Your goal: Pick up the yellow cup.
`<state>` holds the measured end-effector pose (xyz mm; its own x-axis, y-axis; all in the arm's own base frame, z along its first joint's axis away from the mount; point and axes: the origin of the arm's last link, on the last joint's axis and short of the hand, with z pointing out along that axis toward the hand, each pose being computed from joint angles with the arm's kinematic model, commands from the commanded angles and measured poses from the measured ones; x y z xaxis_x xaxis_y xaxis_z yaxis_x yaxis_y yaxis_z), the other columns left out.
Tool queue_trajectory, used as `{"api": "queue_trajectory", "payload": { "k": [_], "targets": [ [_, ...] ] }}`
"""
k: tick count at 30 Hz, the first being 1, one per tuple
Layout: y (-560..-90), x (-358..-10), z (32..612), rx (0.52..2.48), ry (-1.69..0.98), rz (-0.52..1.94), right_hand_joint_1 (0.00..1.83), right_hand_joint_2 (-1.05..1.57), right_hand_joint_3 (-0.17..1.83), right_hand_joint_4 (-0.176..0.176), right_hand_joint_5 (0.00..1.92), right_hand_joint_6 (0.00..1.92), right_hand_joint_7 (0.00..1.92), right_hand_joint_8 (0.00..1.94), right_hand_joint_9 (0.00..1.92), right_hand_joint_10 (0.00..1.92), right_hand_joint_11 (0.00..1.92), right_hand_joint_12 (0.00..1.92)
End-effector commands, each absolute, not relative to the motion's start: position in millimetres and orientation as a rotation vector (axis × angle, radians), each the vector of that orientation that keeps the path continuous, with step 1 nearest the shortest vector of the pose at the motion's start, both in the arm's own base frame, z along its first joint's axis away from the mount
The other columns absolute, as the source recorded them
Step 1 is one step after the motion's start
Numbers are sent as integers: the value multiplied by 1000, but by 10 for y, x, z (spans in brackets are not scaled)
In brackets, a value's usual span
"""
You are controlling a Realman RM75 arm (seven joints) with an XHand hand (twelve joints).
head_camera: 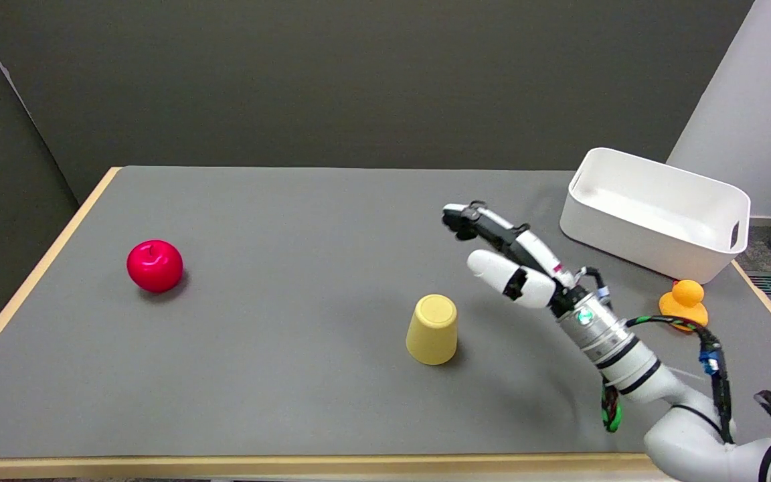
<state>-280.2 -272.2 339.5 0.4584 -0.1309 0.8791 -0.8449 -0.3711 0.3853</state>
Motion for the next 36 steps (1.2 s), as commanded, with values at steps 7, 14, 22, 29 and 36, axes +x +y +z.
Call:
{"api": "queue_trajectory", "payload": {
  "k": [7,14,22,29,36],
  "targets": [
    [-2703,-3285,2852,1757,-1052,830,279,639,781,-88,230,448,287,381,135,764,3,1165],
    [-2739,-3346,2849,1738,-1052,827,286,638,786,-82,230,443,288,375,136,752,-1,1146],
    [-2757,-3450,2914,1702,-1051,810,302,640,793,-77,232,445,295,373,146,748,0,1151],
    [-2788,-3484,2899,1691,-1054,811,320,643,794,-71,236,450,296,371,159,749,12,1147],
    [-2812,-3472,2884,1708,-1043,800,340,638,803,-57,239,450,304,369,171,754,17,1149]
  ]
}}
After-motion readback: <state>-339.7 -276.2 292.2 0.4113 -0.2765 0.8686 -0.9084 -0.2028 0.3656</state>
